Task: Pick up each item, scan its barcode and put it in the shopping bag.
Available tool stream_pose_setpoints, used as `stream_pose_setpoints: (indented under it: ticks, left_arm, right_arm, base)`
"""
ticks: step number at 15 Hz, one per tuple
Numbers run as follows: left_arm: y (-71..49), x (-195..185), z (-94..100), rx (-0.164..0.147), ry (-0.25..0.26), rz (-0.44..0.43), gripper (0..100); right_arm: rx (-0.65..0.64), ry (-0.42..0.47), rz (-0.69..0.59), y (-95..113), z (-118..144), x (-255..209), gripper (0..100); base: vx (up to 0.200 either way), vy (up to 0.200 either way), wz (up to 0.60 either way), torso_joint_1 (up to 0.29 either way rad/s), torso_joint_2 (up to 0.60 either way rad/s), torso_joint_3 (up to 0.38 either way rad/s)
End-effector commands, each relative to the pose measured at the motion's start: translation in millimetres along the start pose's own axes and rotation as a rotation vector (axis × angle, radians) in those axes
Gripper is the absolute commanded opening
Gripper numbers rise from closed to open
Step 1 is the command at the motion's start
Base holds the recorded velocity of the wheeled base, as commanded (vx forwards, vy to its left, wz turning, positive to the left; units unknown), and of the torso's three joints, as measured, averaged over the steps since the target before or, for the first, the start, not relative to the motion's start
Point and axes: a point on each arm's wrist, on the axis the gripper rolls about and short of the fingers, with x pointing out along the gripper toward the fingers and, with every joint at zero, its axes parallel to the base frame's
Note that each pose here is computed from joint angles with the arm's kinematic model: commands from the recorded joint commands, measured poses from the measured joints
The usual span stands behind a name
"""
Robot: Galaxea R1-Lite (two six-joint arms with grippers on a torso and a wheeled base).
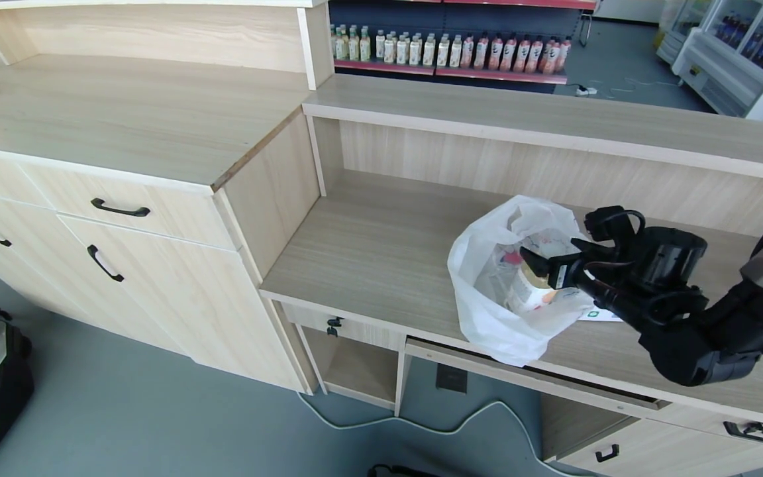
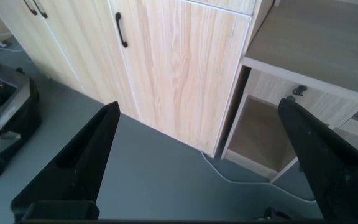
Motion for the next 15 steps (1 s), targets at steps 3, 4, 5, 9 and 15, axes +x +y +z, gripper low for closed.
stream_pose_setpoints:
  ticks: [3, 4, 5, 9, 15]
  left_arm:
    - [0.0, 0, 0.1, -0.001, -0.001, 0.000, 100]
    - [0.0, 0, 0.1, -0.001, -0.001, -0.001, 100]
    - [0.0, 0, 0.1, -0.001, -0.001, 0.000, 100]
    - [0.0, 0, 0.1, -0.001, -0.001, 0.000, 100]
    - [0.0, 0, 0.1, -0.001, -0.001, 0.000, 100]
  right_arm:
    - [-0.026, -0.022, -0.170, -44, 73, -100, 100]
    - [-0.050, -0.016, -0.230, -53, 79, -125, 100]
    - [-0.060, 0.007, -0.287, -60, 82, -150, 100]
    - [-0.080, 0.163, -0.540, -86, 81, -209, 100]
    - [-0.019, 0.340, -0.880, -126, 59, -230, 100]
  base:
    - [0.000, 0.000, 0.00, 0.000, 0.00, 0.000]
    - [0.000, 0.000, 0.00, 0.000, 0.00, 0.000]
    - [0.000, 0.000, 0.00, 0.000, 0.00, 0.000]
    - [0.000, 0.000, -0.30, 0.004, 0.00, 0.002]
    - [0.000, 0.000, -0.60, 0.000, 0.00, 0.004]
